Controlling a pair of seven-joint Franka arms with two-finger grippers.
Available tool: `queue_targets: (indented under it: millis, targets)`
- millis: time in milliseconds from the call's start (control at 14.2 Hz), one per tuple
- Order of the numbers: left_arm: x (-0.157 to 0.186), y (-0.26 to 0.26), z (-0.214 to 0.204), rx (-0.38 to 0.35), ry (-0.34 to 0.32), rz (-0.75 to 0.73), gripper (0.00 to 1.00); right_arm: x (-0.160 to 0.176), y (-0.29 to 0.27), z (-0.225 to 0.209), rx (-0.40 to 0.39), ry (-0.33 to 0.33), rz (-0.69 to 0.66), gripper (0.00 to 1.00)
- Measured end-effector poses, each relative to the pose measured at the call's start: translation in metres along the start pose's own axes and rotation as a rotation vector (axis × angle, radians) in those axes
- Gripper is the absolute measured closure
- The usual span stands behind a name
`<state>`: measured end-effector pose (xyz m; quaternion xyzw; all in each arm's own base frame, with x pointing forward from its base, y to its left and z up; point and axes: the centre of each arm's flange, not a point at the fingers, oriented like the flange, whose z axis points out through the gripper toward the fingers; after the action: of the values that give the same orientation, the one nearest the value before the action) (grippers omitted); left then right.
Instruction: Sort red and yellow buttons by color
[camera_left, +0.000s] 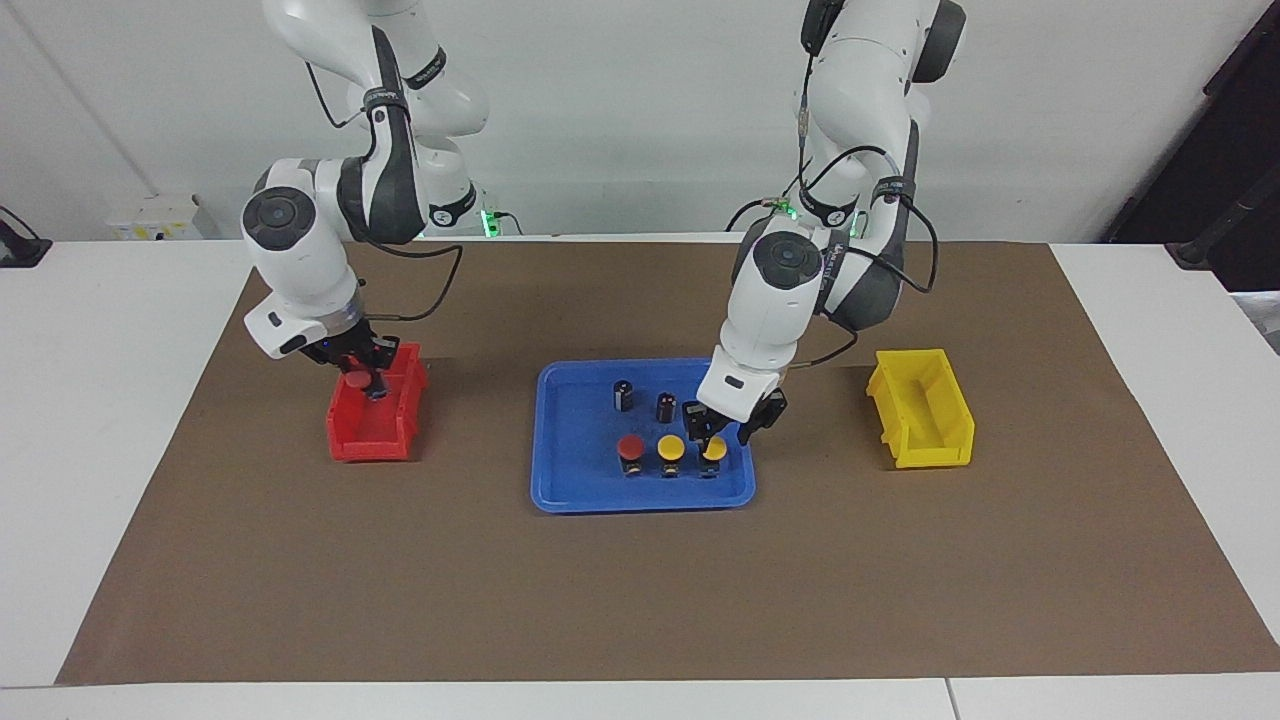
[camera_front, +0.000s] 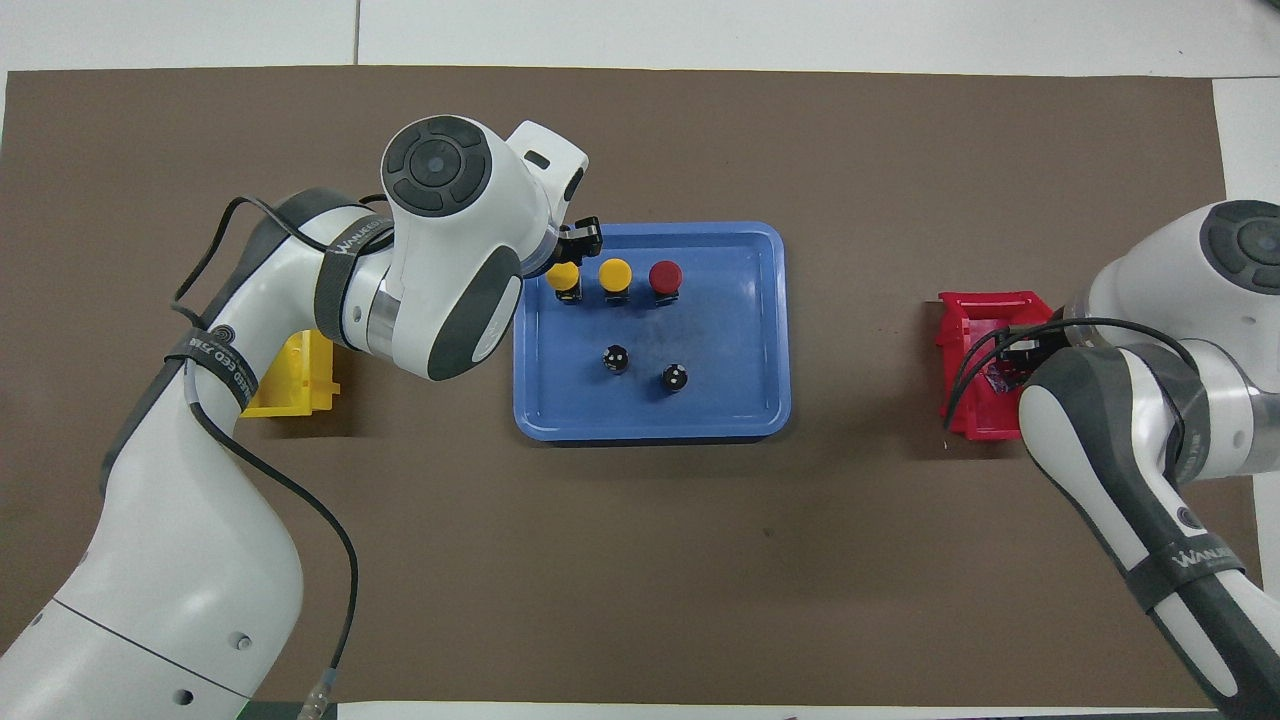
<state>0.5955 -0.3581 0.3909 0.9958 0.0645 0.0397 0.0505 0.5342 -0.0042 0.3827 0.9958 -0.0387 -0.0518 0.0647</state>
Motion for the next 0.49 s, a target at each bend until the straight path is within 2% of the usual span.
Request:
queue_targets:
  millis: [491]
  targets:
    - [0.000,0.000,0.000,0.000,0.000,0.000,0.37,-0.010,-0.004,0.035,-0.022,-0.021,0.008,0.60]
